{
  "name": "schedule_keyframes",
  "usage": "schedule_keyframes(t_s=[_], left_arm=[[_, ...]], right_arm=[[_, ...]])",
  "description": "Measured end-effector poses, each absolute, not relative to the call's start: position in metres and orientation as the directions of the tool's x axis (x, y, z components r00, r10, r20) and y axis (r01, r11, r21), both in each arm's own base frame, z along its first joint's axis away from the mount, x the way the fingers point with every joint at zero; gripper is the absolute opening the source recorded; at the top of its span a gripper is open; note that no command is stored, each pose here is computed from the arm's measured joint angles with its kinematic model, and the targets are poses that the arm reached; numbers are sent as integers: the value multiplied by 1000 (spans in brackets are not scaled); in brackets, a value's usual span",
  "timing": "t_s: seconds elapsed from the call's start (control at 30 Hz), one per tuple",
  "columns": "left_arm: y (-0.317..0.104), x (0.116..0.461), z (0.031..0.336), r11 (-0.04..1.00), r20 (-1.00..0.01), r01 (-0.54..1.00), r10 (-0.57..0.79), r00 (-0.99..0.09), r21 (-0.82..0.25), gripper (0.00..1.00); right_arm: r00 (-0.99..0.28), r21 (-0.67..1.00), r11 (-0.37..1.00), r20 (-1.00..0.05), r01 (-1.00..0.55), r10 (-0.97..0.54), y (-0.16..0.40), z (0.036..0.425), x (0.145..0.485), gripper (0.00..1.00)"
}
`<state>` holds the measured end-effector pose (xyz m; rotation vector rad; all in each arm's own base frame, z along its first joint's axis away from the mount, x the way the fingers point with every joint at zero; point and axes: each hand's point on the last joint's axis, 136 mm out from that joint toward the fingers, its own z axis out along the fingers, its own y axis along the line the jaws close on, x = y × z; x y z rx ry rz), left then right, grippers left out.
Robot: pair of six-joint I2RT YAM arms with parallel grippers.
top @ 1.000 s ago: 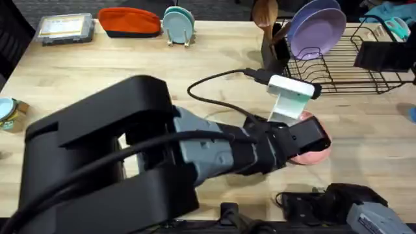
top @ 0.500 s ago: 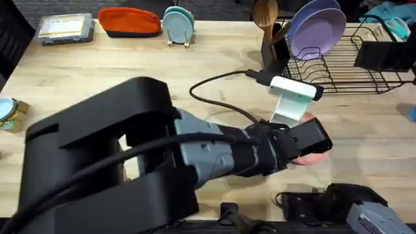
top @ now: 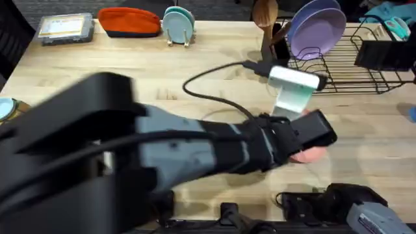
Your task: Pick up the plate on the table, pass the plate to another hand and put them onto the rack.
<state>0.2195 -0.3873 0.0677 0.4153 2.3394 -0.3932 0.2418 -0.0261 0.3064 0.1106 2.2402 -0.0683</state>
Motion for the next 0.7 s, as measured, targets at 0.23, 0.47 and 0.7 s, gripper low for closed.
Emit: schedule_keyframes(t_s=[0.23,0.47,0.7], left_arm=[[-348,242,98,932,-693,334,149,-705,-139,42],[-297,262,118,963,-659,242,106,-744,-120,43],[-244,277,158,978,-669,141,3,-743,-152,42]], right_arm=[[-588,-11,994,-807,104,53,-27,314,248,994],[-552,-11,994,-832,105,49,-27,323,254,994],[-542,-11,994,-839,105,48,-28,326,255,994]])
